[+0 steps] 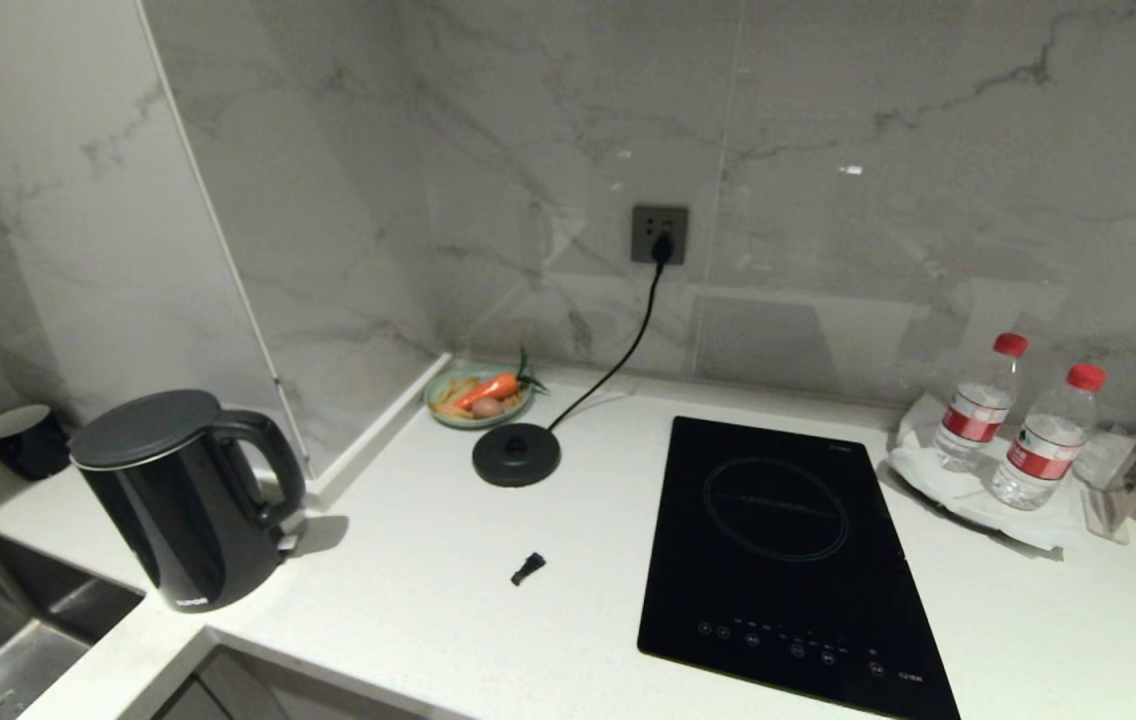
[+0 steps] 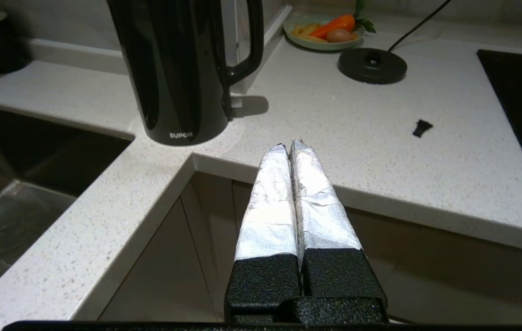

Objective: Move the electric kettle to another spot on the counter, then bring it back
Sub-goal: Grab the kettle

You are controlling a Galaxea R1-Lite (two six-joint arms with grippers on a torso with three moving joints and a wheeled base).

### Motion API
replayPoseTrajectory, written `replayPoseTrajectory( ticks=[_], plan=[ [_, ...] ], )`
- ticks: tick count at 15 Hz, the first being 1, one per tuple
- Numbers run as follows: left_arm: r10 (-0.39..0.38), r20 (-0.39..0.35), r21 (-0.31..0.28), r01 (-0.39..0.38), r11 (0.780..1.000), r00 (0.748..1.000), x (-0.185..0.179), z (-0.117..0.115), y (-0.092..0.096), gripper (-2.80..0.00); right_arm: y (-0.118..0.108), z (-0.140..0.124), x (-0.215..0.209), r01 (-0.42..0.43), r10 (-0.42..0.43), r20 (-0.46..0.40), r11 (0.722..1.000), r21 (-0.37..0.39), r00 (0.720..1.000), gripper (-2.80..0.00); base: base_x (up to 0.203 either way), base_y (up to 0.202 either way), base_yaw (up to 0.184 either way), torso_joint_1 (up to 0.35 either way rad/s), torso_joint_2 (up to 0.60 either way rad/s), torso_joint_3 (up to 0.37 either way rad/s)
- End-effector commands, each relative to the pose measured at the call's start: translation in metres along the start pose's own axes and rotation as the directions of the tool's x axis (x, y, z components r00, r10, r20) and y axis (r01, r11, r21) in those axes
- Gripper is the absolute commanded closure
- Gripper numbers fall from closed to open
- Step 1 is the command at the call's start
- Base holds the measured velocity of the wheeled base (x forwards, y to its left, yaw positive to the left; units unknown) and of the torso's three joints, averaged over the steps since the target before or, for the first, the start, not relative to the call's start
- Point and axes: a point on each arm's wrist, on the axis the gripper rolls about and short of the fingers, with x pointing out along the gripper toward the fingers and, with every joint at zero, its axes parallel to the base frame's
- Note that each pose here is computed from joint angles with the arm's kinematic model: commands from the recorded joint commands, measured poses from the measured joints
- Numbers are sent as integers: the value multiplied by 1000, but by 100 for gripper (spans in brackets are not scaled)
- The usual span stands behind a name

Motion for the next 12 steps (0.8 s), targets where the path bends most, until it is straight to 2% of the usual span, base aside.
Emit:
replayPoseTrajectory(
  ticks=[1, 2, 3, 5, 7, 9, 12],
  plan=[
    [-5, 48, -9, 6, 1000, 999, -5, 18, 0, 0, 0, 0, 0, 0, 0, 0, 1000, 0, 1000, 0, 0, 0, 0, 0, 0, 0],
    [-13, 56, -22, 14, 1000, 998, -6, 34, -1, 0, 0, 0, 0, 0, 0, 0, 1000, 0, 1000, 0, 0, 0, 0, 0, 0, 0],
    [-26, 35, -35, 27, 999, 999, -2, 50, -1, 0, 0, 0, 0, 0, 0, 0, 1000, 0, 1000, 0, 0, 0, 0, 0, 0, 0],
    [-75, -42, -65, 72, 995, 996, 19, 85, -2, 0, 0, 0, 0, 0, 0, 0, 1000, 0, 1000, 0, 0, 0, 0, 0, 0, 0],
    [-109, -120, -87, 99, 991, 987, 56, 108, -4, 0, 0, 0, 0, 0, 0, 0, 1000, 0, 1000, 0, 0, 0, 0, 0, 0, 0],
    [-141, -194, -106, 123, 987, 971, 106, 116, -7, 0, 0, 0, 0, 0, 0, 0, 1000, 0, 1000, 0, 0, 0, 0, 0, 0, 0],
    [-180, -251, -106, 157, 982, 951, 180, 105, -26, 0, 0, 0, 0, 0, 0, 0, 1000, 0, 1000, 0, 0, 0, 0, 0, 0, 0]
  ],
)
